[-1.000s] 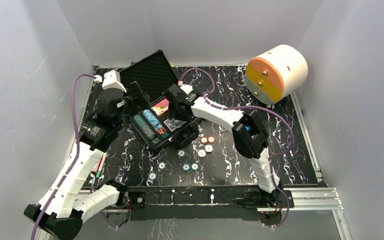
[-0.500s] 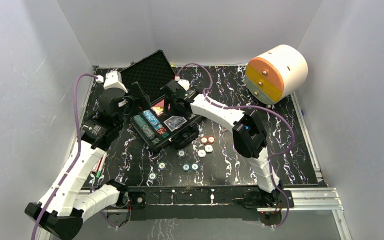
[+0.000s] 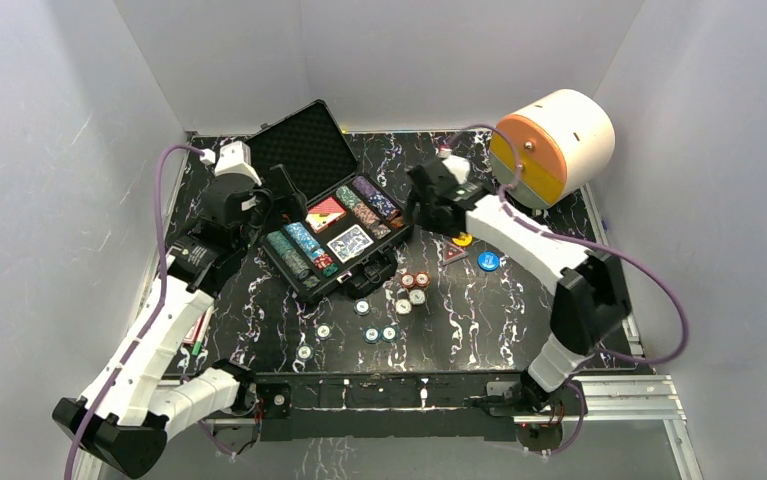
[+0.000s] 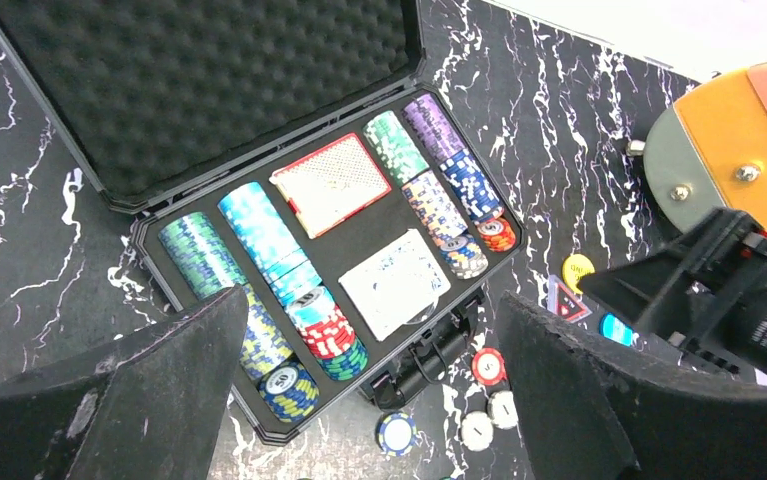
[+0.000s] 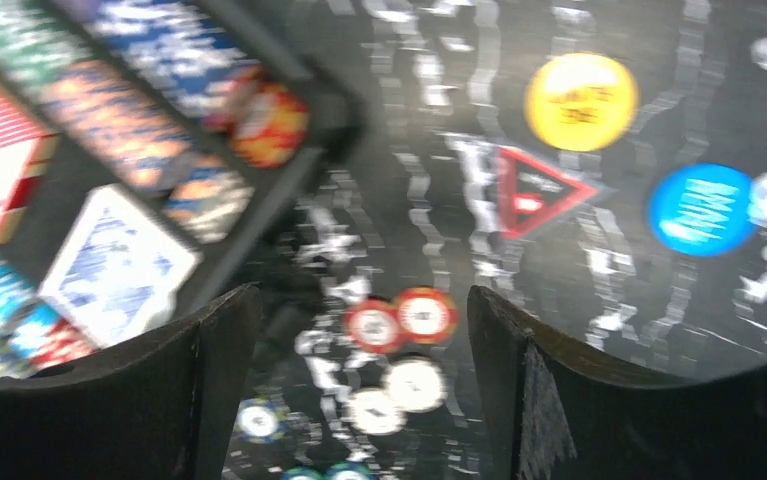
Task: Pack up texas hold em set
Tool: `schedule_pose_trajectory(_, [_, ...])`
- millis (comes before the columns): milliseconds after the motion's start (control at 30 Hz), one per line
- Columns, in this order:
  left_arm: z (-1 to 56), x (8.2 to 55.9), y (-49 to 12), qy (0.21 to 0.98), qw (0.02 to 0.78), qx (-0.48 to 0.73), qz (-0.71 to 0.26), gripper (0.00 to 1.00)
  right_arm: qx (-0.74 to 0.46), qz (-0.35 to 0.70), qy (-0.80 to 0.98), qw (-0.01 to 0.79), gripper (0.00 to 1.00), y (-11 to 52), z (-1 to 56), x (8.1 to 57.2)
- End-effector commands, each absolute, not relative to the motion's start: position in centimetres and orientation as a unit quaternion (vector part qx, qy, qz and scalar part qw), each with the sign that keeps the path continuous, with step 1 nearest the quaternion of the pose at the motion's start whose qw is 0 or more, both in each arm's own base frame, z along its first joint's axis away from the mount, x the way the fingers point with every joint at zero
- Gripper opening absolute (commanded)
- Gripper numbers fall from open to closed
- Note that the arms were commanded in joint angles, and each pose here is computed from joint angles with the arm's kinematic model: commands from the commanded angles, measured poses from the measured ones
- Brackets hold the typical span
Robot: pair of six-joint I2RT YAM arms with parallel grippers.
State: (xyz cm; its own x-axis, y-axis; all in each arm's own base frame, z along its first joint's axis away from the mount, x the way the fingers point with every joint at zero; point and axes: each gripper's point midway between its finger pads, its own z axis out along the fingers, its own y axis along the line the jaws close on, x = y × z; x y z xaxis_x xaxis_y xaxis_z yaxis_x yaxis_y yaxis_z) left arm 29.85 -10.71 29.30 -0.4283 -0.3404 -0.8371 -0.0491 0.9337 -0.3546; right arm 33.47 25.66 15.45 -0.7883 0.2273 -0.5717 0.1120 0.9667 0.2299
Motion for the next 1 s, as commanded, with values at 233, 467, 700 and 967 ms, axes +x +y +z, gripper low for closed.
schedule_pose_trajectory(233, [28.7, 30.3, -12.1, 0.84, 0.506, -0.109, -0.165, 0.94, 0.103, 0.009, 0.962, 0.253, 0.96, 16.2, 8.0, 31.6])
schedule_pose_trajectory(467, [29.0, 30.0, -11.9, 0.838, 0.508, -0.112, -0.164, 0.94, 0.072, -0.019, 0.969, 0.236, 0.96, 15.8, 5.6, 33.1])
schedule_pose_trajectory(700, [29.9, 29.9, -11.5, 0.831, 0.52, -0.114, -0.16, 0.95, 0.053, -0.027, 0.972, 0.229, 0.89, 14.7, 3.4, 34.1])
schedule_pose_trajectory(967, [29.7, 30.1, -11.6, 0.833, 0.517, -0.114, -0.16, 0.96, 0.004, -0.006, 0.977, 0.215, 0.8, 14.7, 1.1, 34.6])
